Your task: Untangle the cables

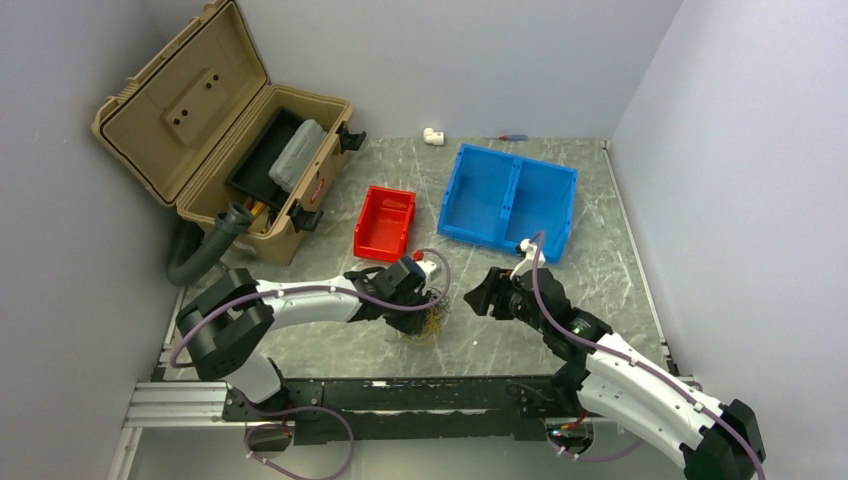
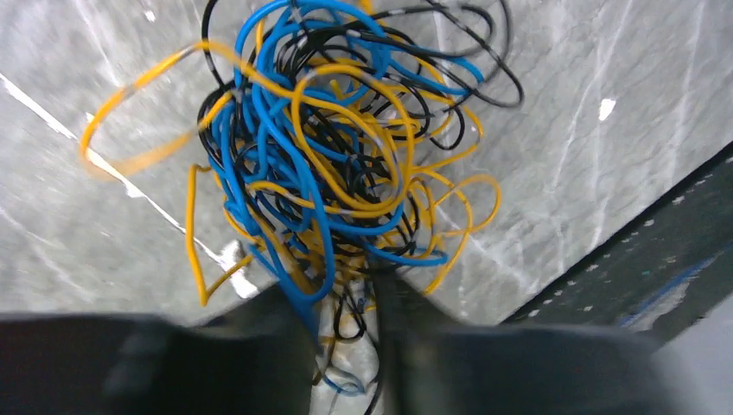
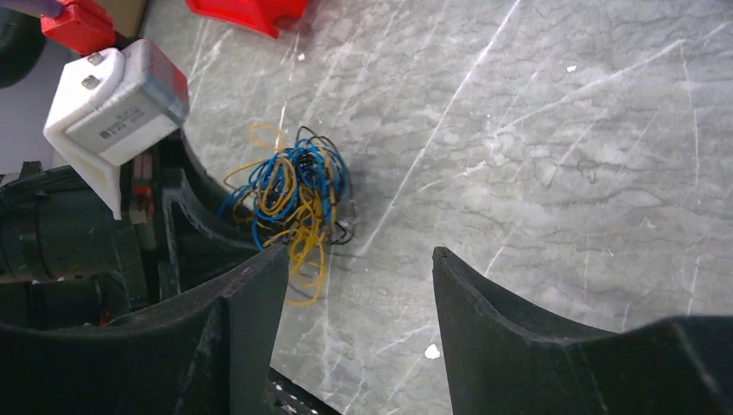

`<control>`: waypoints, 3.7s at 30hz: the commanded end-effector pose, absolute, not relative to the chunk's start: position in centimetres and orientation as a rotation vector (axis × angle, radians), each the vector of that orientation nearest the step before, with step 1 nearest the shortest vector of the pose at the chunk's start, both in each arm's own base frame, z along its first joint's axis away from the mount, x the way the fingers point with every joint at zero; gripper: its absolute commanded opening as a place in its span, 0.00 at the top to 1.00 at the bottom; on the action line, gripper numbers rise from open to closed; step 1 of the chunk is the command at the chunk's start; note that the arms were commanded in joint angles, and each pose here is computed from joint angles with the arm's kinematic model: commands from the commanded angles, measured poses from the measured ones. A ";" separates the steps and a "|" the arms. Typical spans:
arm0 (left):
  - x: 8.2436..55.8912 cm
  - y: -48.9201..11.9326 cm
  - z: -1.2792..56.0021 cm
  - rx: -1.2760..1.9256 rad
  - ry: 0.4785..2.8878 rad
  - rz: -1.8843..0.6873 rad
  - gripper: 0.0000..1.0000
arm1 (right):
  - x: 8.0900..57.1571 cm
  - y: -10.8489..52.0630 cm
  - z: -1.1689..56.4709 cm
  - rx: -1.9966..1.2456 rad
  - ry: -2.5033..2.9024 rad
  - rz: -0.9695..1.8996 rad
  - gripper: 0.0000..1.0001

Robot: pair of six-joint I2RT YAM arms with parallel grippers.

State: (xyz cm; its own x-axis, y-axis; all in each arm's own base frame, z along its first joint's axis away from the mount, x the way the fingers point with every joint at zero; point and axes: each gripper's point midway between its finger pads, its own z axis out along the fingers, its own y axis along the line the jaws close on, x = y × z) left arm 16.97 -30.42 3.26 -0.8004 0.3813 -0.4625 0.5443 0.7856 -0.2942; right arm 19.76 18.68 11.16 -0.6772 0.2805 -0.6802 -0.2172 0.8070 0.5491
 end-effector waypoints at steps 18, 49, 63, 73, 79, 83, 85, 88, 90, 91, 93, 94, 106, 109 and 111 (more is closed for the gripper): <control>17.6 -32.4 18.6 0.592 1.936 -1.331 1.00 | 18.9 20.8 14.2 0.029 2.064 1.009 0.39; 15.0 -33.6 22.9 0.706 1.748 -1.526 1.00 | 15.1 24.6 22.9 -0.191 1.609 1.526 0.46; 13.3 -35.5 23.1 0.800 1.738 -1.563 1.00 | 15.6 24.7 23.4 -0.205 1.620 1.494 0.83; 15.9 -32.8 20.7 0.555 1.861 -1.364 1.00 | 19.8 18.1 19.4 0.188 1.807 1.021 1.00; 17.1 -30.6 19.3 0.461 1.907 -1.260 1.00 | 19.9 13.5 18.2 0.332 1.821 0.806 1.00; 17.5 -30.2 18.6 0.457 1.946 -1.212 1.00 | 19.8 12.1 18.5 0.338 1.808 0.739 1.00; 17.6 -30.2 18.6 0.452 1.946 -1.208 1.00 | 19.8 11.5 19.0 0.335 1.802 0.709 1.00; 17.8 -30.1 18.7 0.440 1.953 -1.193 1.00 | 19.8 10.2 19.4 0.356 1.800 0.635 1.00; 19.0 -28.8 17.9 0.346 2.007 -1.096 1.00 | 19.8 7.9 18.8 0.474 1.815 0.528 1.00; 19.7 -27.7 17.1 0.260 2.057 -1.016 1.00 | 19.7 6.7 18.2 0.536 1.824 0.470 1.00; 20.5 -25.6 15.8 0.133 2.118 -0.906 1.00 | 19.5 5.2 17.6 0.608 1.821 0.399 1.00; 20.4 -25.5 15.8 0.143 2.107 -0.911 1.00 | 19.5 5.2 17.5 0.606 1.822 0.396 1.00; 17.3 -32.2 18.1 0.552 2.008 -1.291 1.00 | 20.0 12.2 18.7 0.237 1.856 0.654 0.72; 16.5 -33.4 19.1 0.643 1.958 -1.374 1.00 | 19.7 14.5 19.1 0.067 1.887 0.710 0.20; 16.0 -33.9 19.7 0.706 1.924 -1.416 1.00 | 19.3 16.1 19.4 -0.046 1.901 0.762 0.16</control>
